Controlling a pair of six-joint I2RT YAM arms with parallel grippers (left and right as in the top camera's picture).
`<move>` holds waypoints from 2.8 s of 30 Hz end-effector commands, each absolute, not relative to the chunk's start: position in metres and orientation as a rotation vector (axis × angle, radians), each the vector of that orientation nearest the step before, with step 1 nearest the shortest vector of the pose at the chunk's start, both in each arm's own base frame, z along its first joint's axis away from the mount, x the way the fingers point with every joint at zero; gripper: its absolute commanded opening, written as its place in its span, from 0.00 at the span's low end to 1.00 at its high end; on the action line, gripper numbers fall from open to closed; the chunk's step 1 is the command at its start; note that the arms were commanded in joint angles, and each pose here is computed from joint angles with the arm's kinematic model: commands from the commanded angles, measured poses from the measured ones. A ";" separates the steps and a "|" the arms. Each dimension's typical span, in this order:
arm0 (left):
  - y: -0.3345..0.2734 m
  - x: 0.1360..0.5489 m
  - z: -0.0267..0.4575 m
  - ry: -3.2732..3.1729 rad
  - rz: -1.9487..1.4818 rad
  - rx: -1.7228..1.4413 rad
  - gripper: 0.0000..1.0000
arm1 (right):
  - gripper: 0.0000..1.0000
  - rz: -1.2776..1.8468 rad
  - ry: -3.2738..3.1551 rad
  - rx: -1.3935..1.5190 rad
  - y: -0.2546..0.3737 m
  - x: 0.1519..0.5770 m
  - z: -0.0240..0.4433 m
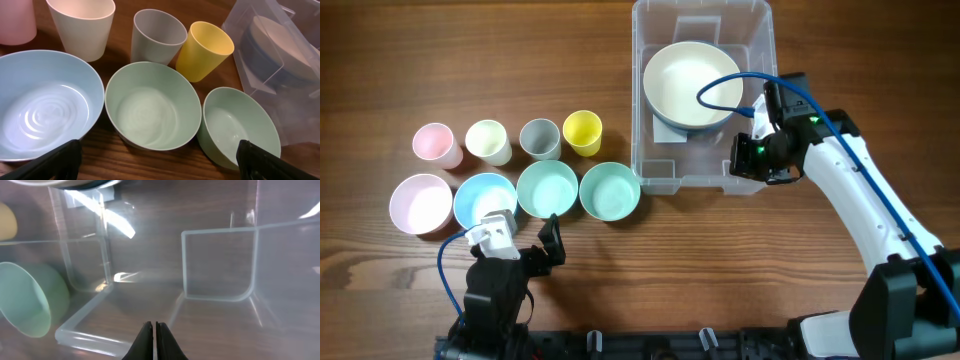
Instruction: Pack container
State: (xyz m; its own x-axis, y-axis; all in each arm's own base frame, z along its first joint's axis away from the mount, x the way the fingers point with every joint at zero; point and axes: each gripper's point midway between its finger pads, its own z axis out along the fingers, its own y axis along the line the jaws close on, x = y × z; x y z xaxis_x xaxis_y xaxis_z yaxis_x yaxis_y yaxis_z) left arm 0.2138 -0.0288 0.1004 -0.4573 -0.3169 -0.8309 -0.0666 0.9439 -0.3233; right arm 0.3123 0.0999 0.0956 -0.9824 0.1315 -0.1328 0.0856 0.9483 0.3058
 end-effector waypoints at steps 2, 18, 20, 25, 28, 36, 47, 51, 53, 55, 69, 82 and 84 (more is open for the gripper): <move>-0.026 0.215 0.101 2.026 -0.283 -0.285 1.00 | 0.04 0.245 2.909 0.228 0.071 0.293 0.124; -0.026 0.215 0.101 2.026 -0.283 -0.285 1.00 | 0.05 0.156 2.800 0.269 0.059 0.314 0.132; -0.026 0.215 0.101 2.026 -0.283 -0.285 1.00 | 0.05 0.124 2.844 0.283 0.056 0.309 0.119; -0.026 0.215 0.101 2.026 -0.283 -0.285 1.00 | 0.04 0.028 2.893 0.422 0.039 0.291 0.094; -0.026 0.215 0.101 2.026 -0.283 -0.285 1.00 | 0.04 0.034 2.858 0.416 0.038 0.290 0.105; -0.026 0.215 0.101 2.026 -0.283 -0.285 1.00 | 0.05 -0.017 2.763 0.431 0.025 0.274 0.139; -0.026 0.215 0.101 2.026 -0.283 -0.285 1.00 | 0.59 -0.031 2.669 0.442 0.020 0.304 0.140; -0.026 0.215 0.101 2.026 -0.283 -0.285 1.00 | 0.51 -0.049 2.751 0.495 0.021 0.301 0.111; -0.026 0.215 0.101 2.026 -0.283 -0.285 1.00 | 0.43 -0.055 2.766 0.517 0.021 0.301 0.104; -0.026 0.215 0.101 2.026 -0.283 -0.285 1.00 | 0.33 -0.063 2.779 0.522 0.020 0.299 0.102; -0.026 0.215 0.101 2.026 -0.283 -0.285 1.00 | 0.06 -0.350 2.850 0.578 -0.025 0.267 0.100; -0.026 0.215 0.101 2.026 -0.283 -0.285 1.00 | 0.04 -0.286 2.829 0.109 -0.013 0.298 0.102; -0.026 0.215 0.101 2.026 -0.283 -0.285 1.00 | 0.04 -0.286 2.843 0.104 -0.012 0.294 0.097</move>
State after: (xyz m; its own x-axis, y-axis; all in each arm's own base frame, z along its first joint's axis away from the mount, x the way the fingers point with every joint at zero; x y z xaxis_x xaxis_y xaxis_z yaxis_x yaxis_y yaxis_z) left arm 0.2138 -0.0288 0.1004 -0.4573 -0.3172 -0.8308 -0.0668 0.9438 -0.3236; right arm 0.2978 -0.0119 0.1054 -0.9442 0.1073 -0.3115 0.1647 0.9726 -0.1642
